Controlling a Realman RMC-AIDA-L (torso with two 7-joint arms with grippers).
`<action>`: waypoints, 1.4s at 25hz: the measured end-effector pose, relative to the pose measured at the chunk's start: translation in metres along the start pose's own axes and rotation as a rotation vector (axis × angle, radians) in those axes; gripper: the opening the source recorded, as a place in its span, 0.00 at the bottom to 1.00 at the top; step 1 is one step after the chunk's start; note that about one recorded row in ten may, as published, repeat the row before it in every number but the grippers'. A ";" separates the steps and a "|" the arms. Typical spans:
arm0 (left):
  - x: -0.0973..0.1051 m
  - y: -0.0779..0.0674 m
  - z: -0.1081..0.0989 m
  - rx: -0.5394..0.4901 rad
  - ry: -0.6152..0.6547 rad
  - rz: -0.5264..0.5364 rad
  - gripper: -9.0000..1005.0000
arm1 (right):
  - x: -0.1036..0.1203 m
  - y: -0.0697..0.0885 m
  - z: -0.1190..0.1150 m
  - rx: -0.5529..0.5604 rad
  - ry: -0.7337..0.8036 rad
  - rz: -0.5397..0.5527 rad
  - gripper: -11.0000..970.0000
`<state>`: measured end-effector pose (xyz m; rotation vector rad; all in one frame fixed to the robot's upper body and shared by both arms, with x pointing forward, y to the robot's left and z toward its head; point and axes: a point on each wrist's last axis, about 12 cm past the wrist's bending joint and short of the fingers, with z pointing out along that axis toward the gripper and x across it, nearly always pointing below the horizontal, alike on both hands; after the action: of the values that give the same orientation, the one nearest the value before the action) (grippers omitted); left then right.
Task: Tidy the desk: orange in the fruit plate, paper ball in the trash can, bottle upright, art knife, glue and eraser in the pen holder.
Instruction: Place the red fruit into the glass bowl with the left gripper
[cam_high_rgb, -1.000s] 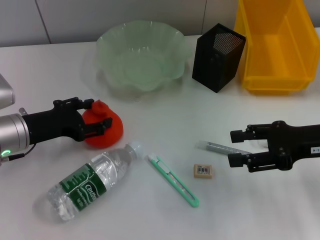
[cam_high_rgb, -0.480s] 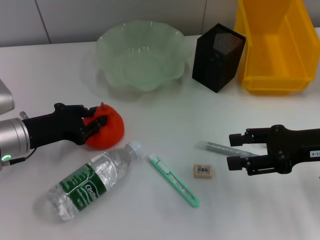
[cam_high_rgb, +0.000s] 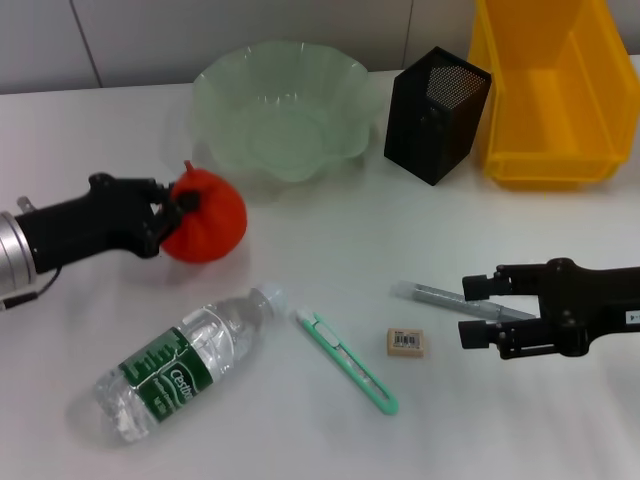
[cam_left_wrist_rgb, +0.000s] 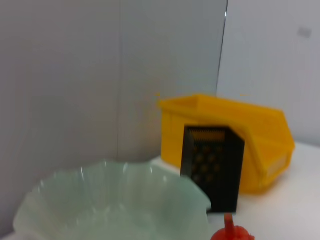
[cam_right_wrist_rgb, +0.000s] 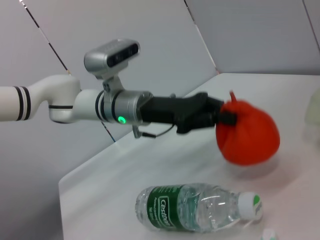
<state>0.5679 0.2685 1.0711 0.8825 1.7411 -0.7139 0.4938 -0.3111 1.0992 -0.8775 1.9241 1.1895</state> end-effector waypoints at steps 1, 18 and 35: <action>-0.006 0.002 0.000 -0.001 -0.022 -0.002 0.13 | 0.002 0.001 -0.001 -0.001 0.000 0.004 0.75; -0.108 0.016 0.098 -0.075 -0.151 0.047 0.07 | 0.022 0.010 -0.009 0.003 -0.040 0.037 0.74; -0.108 0.005 0.142 -0.245 -0.044 -0.009 0.10 | 0.019 0.012 -0.001 -0.054 -0.044 0.037 0.73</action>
<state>0.6689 0.1330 1.1290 0.6863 1.7504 -0.5078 0.4736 -0.3109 1.0894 -0.8401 1.8881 1.2782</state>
